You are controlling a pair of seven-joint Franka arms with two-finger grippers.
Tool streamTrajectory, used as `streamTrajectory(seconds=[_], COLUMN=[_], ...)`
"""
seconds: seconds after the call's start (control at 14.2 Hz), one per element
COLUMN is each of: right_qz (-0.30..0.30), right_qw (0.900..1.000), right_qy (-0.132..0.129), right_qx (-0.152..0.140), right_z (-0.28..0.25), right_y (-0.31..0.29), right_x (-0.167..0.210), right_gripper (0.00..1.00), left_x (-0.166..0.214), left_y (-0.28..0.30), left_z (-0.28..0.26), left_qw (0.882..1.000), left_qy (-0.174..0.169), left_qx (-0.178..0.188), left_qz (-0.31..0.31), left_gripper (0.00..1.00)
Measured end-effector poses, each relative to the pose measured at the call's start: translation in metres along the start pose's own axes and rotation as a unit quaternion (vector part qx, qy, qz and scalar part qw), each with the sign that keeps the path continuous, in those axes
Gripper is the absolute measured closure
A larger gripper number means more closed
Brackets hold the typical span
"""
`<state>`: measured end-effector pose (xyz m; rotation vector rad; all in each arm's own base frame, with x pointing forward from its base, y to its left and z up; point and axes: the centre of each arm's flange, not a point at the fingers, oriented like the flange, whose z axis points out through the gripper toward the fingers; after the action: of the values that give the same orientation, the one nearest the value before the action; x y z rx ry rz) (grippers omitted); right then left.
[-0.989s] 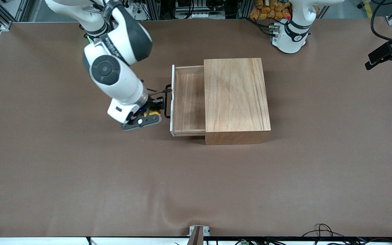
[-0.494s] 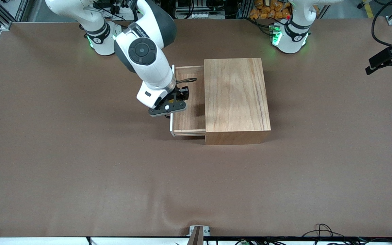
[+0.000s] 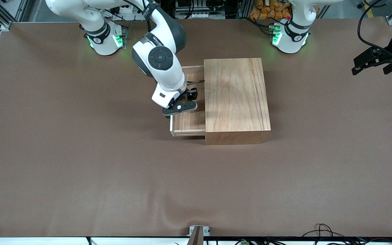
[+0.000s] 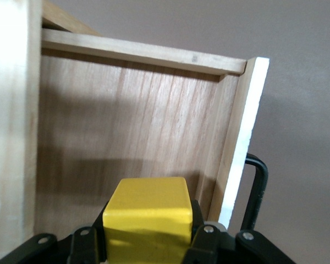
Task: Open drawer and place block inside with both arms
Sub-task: 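Carry the yellow cube with the right gripper over the open drawer, then lower the cube into the drawer and open the right gripper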
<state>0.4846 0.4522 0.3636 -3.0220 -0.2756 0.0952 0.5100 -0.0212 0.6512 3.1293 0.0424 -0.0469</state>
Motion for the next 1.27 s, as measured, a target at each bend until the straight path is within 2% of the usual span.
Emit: streamTrajectory(seconds=[0.42, 0.57, 0.64, 0.92, 1.2, 1.27], right_qz=[-0.006, -0.009, -0.009, -0.006, 0.010, 0.020], right_qw=[1.000, 1.000, 1.000, 1.000, 1.000, 1.000], right_qy=[0.001, -0.002, -0.003, 0.000, 0.024, 0.023], right_qx=[0.001, 0.000, -0.001, 0.000, 0.008, 0.006], right_z=[0.021, 0.026, 0.027, 0.024, -0.010, -0.023], right_y=[-0.009, -0.013, -0.013, -0.011, 0.006, 0.018], right_x=[-0.001, -0.003, -0.003, 0.000, 0.014, 0.019], right_gripper=[0.44, 0.40, 0.34, 0.00, 0.00, 0.00], left_x=[0.001, 0.001, 0.001, 0.001, 0.001, 0.001], left_y=[0.001, 0.001, 0.001, 0.001, 0.000, -0.001], left_z=[0.000, -0.001, -0.001, -0.001, -0.001, -0.001], left_qw=[1.000, 1.000, 1.000, 1.000, 1.000, 1.000], left_qy=[0.005, 0.006, 0.006, 0.006, 0.006, 0.005], left_qx=[0.000, 0.000, 0.000, 0.000, 0.000, 0.000], left_qz=[0.002, 0.002, 0.002, 0.002, 0.001, 0.000], left_gripper=[0.00, 0.00, 0.00, 0.00, 0.00, 0.00])
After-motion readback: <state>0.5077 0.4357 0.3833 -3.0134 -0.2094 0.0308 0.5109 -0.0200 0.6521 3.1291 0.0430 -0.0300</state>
